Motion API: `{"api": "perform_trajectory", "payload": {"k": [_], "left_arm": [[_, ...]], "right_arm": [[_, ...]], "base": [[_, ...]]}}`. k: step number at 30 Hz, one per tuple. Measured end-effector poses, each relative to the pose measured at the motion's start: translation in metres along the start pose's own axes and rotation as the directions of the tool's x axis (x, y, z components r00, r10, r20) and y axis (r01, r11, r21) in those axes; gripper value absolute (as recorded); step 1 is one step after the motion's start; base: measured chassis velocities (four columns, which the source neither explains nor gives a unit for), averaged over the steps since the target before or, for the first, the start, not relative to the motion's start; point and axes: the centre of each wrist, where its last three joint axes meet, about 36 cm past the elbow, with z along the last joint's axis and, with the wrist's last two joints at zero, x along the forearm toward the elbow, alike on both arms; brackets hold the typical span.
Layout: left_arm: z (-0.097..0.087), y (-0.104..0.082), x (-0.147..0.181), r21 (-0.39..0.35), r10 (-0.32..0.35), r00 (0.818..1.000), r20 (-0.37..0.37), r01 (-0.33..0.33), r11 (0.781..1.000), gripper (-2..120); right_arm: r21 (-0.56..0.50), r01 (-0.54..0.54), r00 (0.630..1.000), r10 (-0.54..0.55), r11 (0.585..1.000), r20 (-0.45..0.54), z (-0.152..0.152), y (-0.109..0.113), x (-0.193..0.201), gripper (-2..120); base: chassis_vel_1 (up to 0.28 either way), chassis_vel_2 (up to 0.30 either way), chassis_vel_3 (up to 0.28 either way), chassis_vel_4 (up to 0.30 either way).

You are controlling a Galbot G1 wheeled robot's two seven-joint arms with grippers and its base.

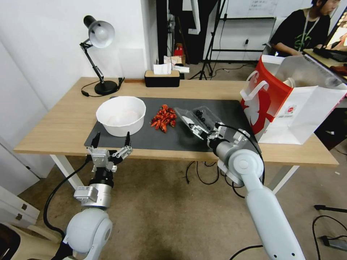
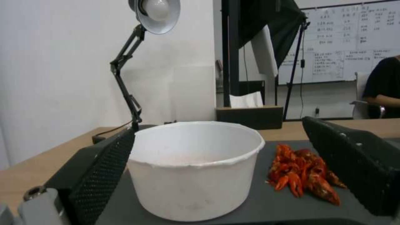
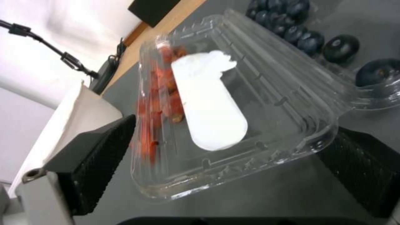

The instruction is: Close the disposable takeout box, then place it into the delivery bag.

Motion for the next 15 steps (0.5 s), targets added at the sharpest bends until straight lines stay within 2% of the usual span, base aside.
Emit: {"api": "perform_trajectory", "payload": {"k": [15], "left_arm": [[0.0, 0.0, 0.001, -0.001, 0.001, 1.0, 0.008, -0.001, 1.0, 100]], "right_arm": [[0.007, 0.02, 1.0, -0.02, 1.0, -0.005, 0.005, 0.011, -0.012, 100]], "base": [[0.0, 0.0, 0.0, 0.0]]}}
